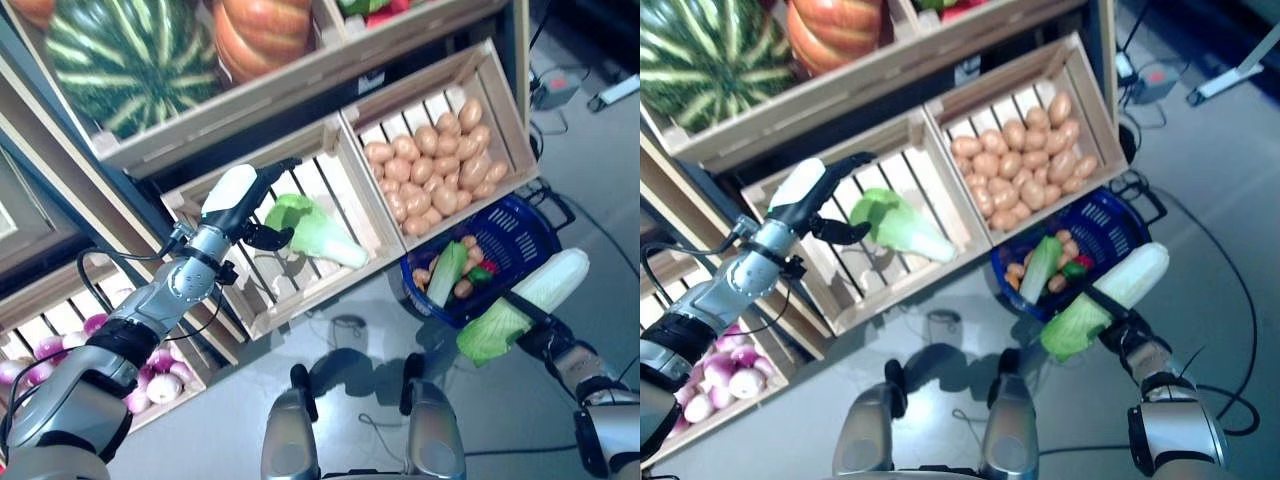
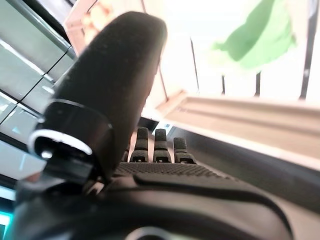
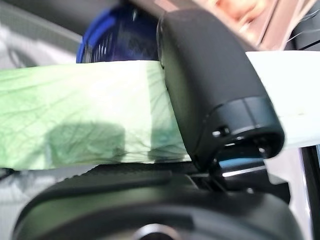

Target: Put vegetables into the basket

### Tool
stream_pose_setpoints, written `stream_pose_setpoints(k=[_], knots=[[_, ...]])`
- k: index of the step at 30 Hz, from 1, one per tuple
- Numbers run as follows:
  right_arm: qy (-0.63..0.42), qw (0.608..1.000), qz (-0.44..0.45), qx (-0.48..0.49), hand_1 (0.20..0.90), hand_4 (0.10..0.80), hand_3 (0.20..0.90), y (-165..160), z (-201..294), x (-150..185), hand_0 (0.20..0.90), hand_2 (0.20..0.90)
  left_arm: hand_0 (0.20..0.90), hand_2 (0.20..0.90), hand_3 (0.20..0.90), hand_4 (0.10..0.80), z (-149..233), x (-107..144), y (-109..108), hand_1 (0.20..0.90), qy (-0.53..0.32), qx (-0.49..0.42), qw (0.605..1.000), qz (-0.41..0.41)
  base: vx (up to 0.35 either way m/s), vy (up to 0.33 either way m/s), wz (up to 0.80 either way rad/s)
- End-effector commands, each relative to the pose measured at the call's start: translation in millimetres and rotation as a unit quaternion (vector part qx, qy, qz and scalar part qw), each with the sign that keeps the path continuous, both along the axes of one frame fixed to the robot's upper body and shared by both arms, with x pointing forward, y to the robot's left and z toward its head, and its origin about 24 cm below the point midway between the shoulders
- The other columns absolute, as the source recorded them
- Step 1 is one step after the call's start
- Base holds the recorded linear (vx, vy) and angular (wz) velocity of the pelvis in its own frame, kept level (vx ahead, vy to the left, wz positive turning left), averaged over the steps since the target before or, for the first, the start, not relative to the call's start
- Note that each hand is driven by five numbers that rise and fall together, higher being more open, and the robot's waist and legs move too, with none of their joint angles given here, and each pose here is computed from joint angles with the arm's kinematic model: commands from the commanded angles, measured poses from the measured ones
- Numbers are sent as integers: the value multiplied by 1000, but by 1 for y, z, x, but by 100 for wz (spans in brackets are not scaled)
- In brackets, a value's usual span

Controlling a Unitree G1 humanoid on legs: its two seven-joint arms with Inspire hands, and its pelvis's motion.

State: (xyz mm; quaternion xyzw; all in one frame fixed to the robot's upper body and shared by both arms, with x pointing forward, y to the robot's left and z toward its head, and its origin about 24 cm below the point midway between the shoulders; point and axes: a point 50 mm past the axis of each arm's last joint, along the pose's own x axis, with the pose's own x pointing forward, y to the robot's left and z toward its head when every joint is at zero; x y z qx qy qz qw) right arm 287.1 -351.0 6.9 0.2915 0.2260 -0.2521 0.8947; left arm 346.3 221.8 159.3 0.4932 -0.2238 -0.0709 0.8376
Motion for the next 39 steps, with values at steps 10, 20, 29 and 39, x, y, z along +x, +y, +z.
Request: stream_pose_setpoints(k=[10, 20, 29, 39], knots=[[-77, 989, -21, -127, 300, 400, 300, -55, 102, 20, 300, 300, 900, 900, 900, 800, 84, -1, -15, 900, -189, 9, 982, -27, -73, 36, 4], [-103, 976, -16, -192, 300, 400, 300, -72, 155, 23, 300, 300, 900, 900, 900, 800, 98, -10, -20, 900, -248, 87, 963, -51, -17, -24, 8], [-90, 975, 68, -192, 900, 800, 900, -53, 176, 41, 900, 900, 900, 900, 900, 800, 117, -6, -22, 900, -279, 171, 944, -49, -12, -28, 2], [-105, 975, 60, -184, 900, 800, 900, -43, 182, 52, 900, 900, 900, 900, 900, 800, 126, 2, -27, 900, -288, 216, 932, -38, 1, 10, -1]])
